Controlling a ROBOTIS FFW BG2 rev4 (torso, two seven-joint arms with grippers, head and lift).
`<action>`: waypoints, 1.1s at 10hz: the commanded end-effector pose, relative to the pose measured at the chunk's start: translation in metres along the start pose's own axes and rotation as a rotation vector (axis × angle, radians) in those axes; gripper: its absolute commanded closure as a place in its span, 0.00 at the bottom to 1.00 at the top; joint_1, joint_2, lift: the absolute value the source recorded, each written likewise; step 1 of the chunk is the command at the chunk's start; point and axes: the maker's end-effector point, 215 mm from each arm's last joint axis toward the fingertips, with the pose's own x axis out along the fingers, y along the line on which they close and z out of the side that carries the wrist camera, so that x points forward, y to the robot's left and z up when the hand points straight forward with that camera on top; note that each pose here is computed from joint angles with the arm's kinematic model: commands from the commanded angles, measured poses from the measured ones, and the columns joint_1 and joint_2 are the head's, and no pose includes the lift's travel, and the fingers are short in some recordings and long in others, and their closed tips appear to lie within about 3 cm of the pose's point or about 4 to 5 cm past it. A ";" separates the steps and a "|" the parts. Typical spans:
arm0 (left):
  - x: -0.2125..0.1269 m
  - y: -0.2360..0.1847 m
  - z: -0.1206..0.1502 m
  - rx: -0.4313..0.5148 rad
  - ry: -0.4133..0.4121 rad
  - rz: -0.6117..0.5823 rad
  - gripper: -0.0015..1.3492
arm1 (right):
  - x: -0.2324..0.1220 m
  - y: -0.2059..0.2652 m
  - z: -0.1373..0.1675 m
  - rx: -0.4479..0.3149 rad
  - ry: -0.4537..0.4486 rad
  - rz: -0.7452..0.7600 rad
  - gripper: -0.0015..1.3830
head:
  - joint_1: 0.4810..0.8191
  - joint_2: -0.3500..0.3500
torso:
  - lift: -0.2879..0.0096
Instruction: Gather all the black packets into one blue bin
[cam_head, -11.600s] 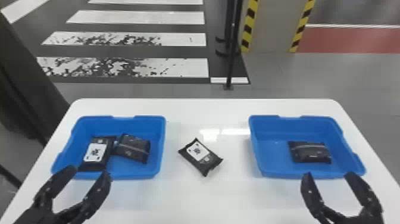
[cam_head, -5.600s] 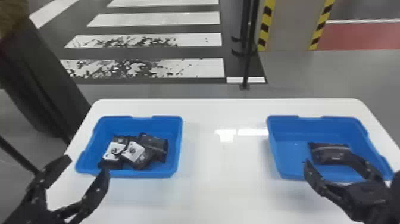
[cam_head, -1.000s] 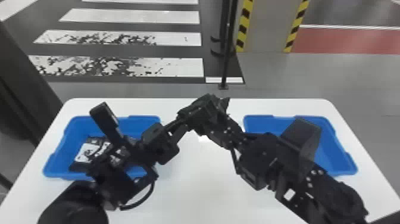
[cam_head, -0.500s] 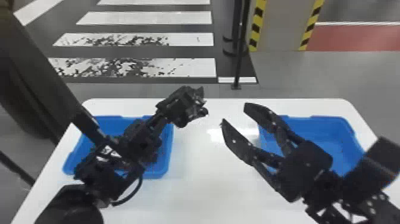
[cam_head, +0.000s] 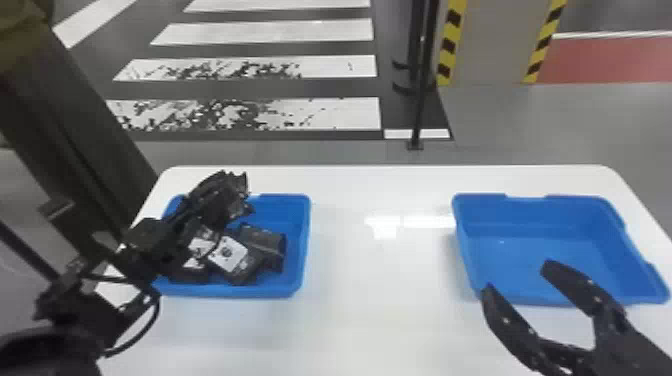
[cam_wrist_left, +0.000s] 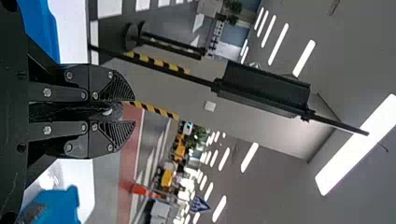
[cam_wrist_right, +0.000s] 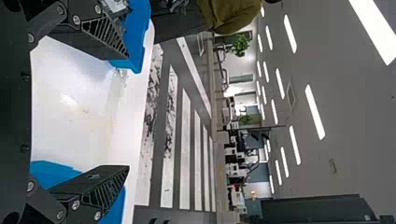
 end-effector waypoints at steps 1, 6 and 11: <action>-0.014 0.044 -0.012 0.028 0.043 0.087 0.49 | -0.009 -0.013 -0.028 0.053 0.038 -0.031 0.15 | 0.63 0.67 | 0.60; -0.091 0.019 0.017 0.192 -0.069 0.167 0.19 | -0.088 -0.091 -0.073 0.123 -0.021 -0.260 0.15 | 0.63 0.66 | 0.60; -0.205 -0.047 0.003 0.243 0.060 0.313 0.19 | -0.159 -0.132 -0.044 -0.135 -0.025 -0.397 0.15 | 0.63 0.48 | 0.60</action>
